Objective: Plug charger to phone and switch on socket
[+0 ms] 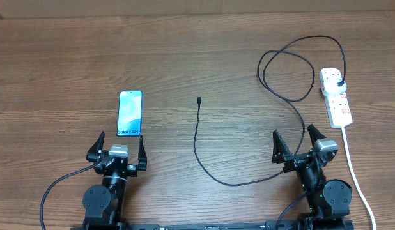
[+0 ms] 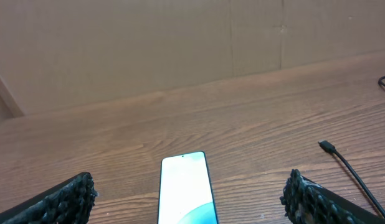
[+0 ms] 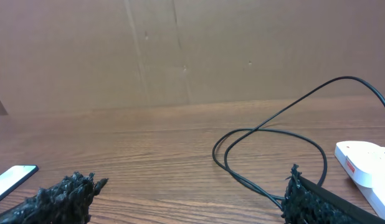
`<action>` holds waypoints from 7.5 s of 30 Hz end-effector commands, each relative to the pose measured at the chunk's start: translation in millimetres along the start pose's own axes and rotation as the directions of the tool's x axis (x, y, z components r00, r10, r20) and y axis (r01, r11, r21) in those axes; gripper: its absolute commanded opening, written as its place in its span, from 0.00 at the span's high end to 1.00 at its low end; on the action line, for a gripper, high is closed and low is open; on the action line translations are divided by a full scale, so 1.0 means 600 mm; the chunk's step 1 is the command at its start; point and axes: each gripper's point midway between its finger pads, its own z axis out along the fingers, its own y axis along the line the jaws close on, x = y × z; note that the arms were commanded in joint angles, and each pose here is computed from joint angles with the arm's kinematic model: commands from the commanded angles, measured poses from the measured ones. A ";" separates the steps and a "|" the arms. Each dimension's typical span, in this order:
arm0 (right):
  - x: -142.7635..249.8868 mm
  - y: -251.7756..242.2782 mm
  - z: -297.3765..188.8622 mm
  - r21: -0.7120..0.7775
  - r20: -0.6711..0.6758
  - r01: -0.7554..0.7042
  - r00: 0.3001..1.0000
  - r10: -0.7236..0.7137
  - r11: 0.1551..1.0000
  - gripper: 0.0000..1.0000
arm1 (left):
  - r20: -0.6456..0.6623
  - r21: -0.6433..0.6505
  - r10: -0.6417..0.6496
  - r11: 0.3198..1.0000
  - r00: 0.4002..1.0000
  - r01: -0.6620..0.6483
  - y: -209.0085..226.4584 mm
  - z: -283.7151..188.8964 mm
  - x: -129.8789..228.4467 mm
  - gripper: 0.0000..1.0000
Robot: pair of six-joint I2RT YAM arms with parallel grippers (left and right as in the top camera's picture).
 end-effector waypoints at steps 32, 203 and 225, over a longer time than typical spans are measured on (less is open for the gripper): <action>0.003 0.001 0.000 -0.006 0.004 -0.002 1.000 0.002 1.000 0.00 | -0.008 0.054 -0.015 0.998 1.000 0.015 0.001 0.000 -0.113 0.01; 0.003 0.001 0.000 -0.006 0.004 -0.002 1.000 0.002 1.000 0.00 | -0.898 -0.433 -0.413 0.891 -0.151 0.136 -0.146 0.174 0.276 0.00; 0.003 0.001 0.000 -0.006 0.004 -0.002 1.000 0.002 1.000 0.00 | -0.932 -0.359 -0.343 0.919 -0.117 0.164 -0.139 0.155 0.336 0.09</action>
